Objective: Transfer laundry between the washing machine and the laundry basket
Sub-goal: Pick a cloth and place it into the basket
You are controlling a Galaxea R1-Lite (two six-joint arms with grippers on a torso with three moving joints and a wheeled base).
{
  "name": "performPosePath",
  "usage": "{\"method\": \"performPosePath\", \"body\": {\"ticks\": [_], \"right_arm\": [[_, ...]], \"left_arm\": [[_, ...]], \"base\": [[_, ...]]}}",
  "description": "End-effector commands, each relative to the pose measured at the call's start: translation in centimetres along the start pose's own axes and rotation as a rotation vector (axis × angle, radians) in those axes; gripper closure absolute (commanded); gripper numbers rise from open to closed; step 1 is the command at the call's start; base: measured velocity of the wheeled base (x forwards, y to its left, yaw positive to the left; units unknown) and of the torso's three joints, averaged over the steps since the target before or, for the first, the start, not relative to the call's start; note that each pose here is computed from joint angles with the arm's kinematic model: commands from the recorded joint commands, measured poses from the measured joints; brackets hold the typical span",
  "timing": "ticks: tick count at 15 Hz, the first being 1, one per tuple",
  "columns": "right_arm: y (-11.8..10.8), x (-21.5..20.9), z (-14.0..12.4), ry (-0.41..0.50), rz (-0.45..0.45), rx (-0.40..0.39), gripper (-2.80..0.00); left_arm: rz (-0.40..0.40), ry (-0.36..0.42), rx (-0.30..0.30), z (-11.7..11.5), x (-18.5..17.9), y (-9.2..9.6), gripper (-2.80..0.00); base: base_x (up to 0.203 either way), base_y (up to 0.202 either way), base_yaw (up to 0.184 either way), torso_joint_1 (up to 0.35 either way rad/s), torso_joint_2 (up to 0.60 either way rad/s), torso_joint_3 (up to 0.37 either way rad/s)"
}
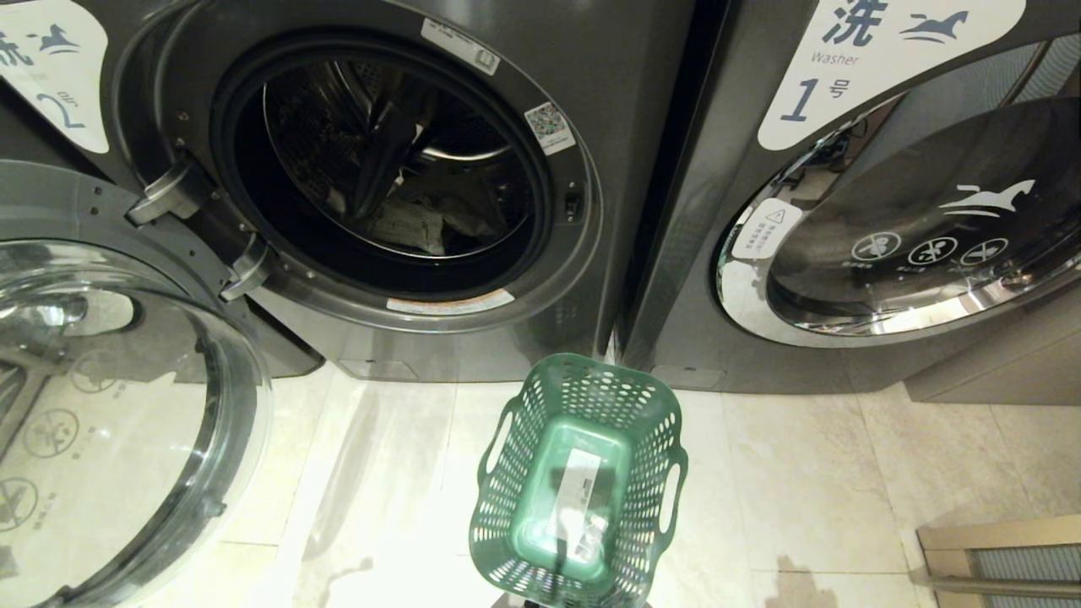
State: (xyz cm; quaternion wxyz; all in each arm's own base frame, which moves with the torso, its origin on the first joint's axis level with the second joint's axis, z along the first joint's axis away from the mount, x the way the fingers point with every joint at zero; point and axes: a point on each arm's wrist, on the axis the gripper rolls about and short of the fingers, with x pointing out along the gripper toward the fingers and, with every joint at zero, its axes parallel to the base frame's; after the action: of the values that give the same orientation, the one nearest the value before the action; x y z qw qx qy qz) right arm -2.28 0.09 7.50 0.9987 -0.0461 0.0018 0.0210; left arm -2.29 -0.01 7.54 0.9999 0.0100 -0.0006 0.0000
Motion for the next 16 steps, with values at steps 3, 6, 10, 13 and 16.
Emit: {"method": "performPosePath", "body": {"ticks": [3, 6, 10, 13, 16], "right_arm": [[0.0, 0.01, 0.01, 0.0, 0.001, -0.004, 0.0], [0.0, 0.01, -0.01, 0.002, -0.002, 0.002, 0.0], [-0.02, 0.01, -0.01, 0.003, -0.009, 0.007, 0.0], [-0.02, 0.01, -0.01, 0.003, -0.009, 0.008, 0.0], [-0.02, 0.01, 0.01, 0.001, -0.008, 0.019, 0.0]], "left_arm": [[0.0, 0.003, 0.0, -0.03, 0.02, 0.0, 0.0], [0.0, 0.003, -0.003, -0.03, 0.02, 0.0, 0.0], [0.0, 0.003, 0.0, -0.03, 0.02, 0.0, 0.0], [0.0, 0.003, -0.003, -0.03, 0.02, 0.0, 0.0], [0.0, 0.003, -0.003, -0.03, 0.02, 0.0, 0.0]], "base": [[0.0, 0.0, 0.0, 0.0, 0.0, 0.0], [0.0, 0.0, 0.0, 0.0, 0.0, 0.0], [0.0, 0.0, 0.0, 0.0, 0.0, 0.0], [0.0, 0.0, 0.0, 0.0, 0.0, 0.0], [0.0, 0.0, 0.0, 0.0, 0.0, 0.0]]}}
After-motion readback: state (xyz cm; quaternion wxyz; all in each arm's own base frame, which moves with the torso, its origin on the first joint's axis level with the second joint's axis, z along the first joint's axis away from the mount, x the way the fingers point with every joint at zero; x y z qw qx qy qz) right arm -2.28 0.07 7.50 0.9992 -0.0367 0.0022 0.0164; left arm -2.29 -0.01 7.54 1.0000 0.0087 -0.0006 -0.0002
